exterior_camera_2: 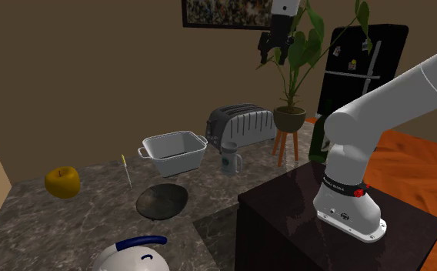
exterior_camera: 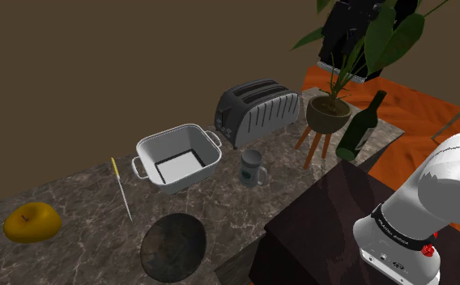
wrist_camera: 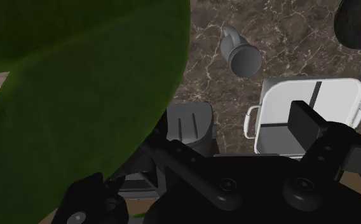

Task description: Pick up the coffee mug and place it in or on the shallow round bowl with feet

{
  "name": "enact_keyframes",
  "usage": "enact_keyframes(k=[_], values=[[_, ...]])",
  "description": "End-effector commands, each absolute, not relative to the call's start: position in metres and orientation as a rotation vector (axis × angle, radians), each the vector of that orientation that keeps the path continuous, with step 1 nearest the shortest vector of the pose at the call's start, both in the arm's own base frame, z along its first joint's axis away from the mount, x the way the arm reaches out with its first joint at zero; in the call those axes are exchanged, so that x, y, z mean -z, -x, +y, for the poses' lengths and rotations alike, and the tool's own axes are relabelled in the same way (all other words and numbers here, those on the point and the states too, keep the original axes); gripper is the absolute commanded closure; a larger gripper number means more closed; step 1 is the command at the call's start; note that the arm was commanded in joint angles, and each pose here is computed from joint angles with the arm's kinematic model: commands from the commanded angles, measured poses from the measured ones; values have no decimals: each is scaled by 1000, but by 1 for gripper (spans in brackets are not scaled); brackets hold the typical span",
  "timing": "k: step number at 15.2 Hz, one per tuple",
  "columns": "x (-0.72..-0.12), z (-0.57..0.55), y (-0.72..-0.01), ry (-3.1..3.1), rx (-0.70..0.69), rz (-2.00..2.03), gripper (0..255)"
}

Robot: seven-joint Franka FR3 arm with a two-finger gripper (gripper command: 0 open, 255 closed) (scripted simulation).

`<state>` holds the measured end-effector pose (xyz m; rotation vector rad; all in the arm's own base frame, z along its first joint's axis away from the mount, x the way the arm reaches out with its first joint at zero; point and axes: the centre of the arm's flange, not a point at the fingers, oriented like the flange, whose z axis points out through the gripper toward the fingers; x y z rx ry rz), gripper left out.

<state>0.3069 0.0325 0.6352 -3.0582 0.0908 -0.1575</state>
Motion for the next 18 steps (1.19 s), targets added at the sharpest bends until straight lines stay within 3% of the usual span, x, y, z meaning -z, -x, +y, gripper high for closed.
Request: enact_keyframes(k=[1, 18], values=[[-635, 32, -307, 3058, 157, 91, 0], [-430, 111, -371, 3095, 14, 103, 0]])
